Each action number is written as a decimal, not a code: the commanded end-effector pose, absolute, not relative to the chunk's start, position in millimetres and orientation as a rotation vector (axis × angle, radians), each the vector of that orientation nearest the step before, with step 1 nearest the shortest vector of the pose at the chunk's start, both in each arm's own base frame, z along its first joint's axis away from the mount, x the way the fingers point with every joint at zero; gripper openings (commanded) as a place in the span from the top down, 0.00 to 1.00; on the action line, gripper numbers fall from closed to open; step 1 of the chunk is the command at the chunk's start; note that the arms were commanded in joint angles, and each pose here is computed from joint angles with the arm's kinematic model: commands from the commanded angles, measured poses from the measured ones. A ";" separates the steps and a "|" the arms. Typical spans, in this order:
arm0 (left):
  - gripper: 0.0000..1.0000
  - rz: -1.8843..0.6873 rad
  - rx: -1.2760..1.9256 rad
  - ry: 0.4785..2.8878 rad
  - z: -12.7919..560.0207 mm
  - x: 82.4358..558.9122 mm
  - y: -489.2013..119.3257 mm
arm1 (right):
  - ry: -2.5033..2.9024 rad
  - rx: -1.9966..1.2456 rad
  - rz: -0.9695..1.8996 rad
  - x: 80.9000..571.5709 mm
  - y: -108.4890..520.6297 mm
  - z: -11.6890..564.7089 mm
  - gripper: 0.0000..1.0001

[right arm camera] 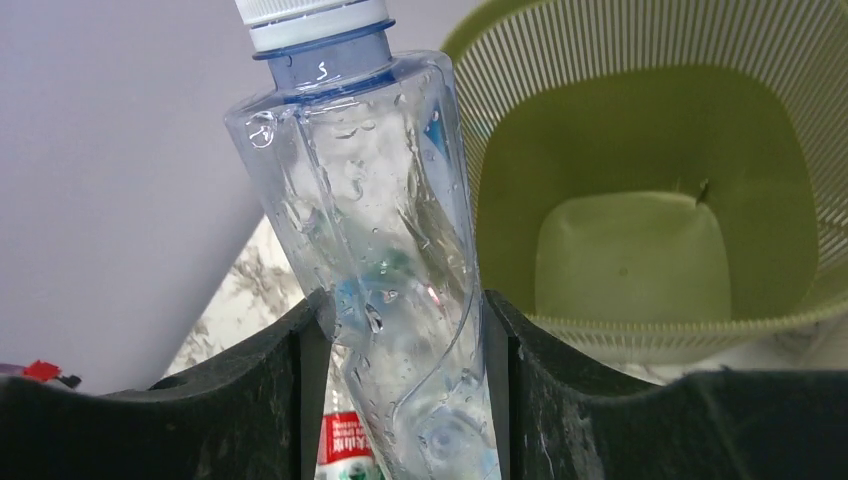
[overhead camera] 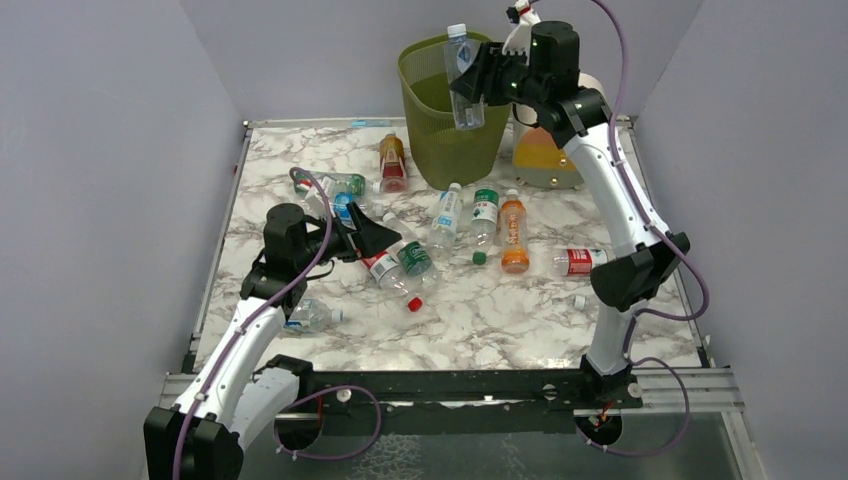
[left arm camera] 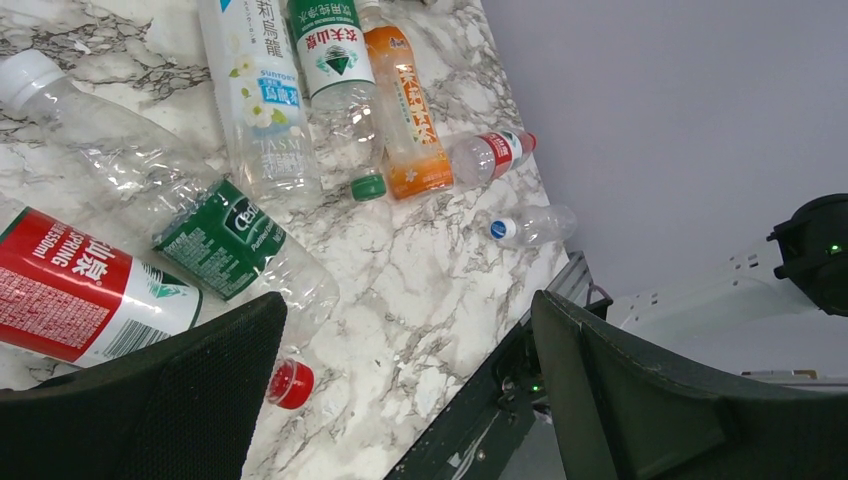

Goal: Put the plastic bottles in the bin
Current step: Place the plastic bottle in the trash bin.

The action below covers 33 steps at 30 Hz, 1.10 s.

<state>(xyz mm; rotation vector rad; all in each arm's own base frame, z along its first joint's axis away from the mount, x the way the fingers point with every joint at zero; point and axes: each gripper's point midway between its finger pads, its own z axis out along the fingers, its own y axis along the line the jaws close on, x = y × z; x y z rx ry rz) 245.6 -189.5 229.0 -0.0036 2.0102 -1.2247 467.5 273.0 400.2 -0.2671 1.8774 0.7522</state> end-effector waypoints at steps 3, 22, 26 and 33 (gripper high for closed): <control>0.01 -1.207 -0.006 1.981 238.2 245.7 -187.7 | 1.653 -0.250 0.836 497.5 273.3 442.4 0.64; 0.01 -1.208 -0.021 1.961 242.9 241.4 -185.6 | 1.536 -0.230 0.773 579.3 275.8 403.0 0.37; 0.01 -1.204 -0.020 1.967 241.0 242.3 -185.6 | 1.558 -0.231 0.764 574.4 273.2 392.7 0.18; 0.01 -1.200 -0.019 1.969 240.3 245.3 -185.8 | 1.571 -0.238 0.749 553.9 264.6 403.8 0.04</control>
